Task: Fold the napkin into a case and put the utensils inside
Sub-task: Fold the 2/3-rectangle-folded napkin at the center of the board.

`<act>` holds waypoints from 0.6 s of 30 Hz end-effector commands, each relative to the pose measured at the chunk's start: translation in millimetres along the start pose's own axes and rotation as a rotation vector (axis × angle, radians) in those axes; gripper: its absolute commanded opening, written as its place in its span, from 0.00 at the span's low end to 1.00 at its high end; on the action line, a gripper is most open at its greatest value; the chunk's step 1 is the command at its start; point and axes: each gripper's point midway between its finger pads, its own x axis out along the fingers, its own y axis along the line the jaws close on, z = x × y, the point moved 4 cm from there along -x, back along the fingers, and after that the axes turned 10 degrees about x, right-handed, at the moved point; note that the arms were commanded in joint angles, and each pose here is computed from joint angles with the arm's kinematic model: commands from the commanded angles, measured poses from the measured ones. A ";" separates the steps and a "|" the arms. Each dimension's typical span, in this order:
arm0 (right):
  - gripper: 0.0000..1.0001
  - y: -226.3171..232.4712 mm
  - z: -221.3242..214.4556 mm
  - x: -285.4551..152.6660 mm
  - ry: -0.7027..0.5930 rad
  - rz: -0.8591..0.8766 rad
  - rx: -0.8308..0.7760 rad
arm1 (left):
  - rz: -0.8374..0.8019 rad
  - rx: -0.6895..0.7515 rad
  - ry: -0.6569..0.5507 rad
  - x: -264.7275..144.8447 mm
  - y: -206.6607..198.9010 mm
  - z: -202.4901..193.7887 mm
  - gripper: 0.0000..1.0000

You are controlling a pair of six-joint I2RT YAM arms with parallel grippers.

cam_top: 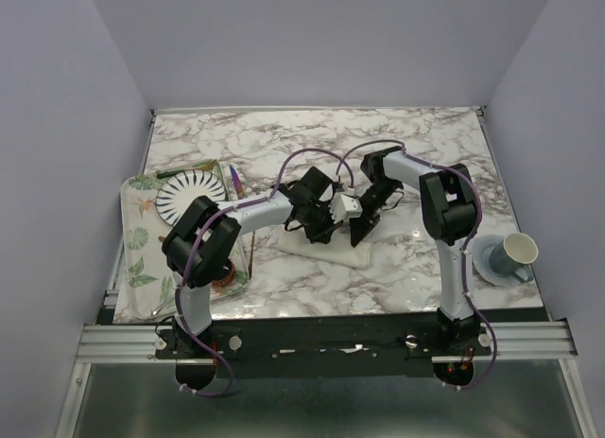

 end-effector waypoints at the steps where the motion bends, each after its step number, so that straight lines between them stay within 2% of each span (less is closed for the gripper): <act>1: 0.21 -12.2 -4.4 6.8 0.014 -0.041 -0.020 | -0.018 -0.045 -0.023 0.0 3.6 4.9 0.00; 3: 0.12 -13.8 -3.2 7.0 0.013 -0.045 -0.024 | -0.017 -0.051 -0.032 -1.8 4.5 7.4 0.00; 4: 0.04 -14.5 -2.8 7.5 0.013 -0.045 -0.022 | -0.019 -0.057 -0.037 -2.1 4.7 8.3 0.00; 5: 0.01 -14.5 -1.7 7.2 0.012 -0.046 -0.023 | -0.019 -0.055 -0.047 -3.9 4.8 11.7 0.06; 7: 0.01 -14.3 -0.3 6.4 0.007 -0.048 -0.027 | -0.016 -0.043 -0.068 -7.9 4.8 17.6 0.22; 8: 0.01 -13.4 0.7 6.3 0.002 -0.049 -0.030 | -0.015 -0.031 -0.090 -12.7 2.6 21.9 0.35; 11: 0.01 -13.2 0.7 6.0 0.001 -0.046 -0.028 | 0.004 0.020 -0.153 -20.9 0.2 32.4 0.50; 18: 0.01 -4.4 2.1 3.4 -0.020 -0.015 -0.042 | 0.009 0.094 -0.149 -10.7 0.1 35.0 0.63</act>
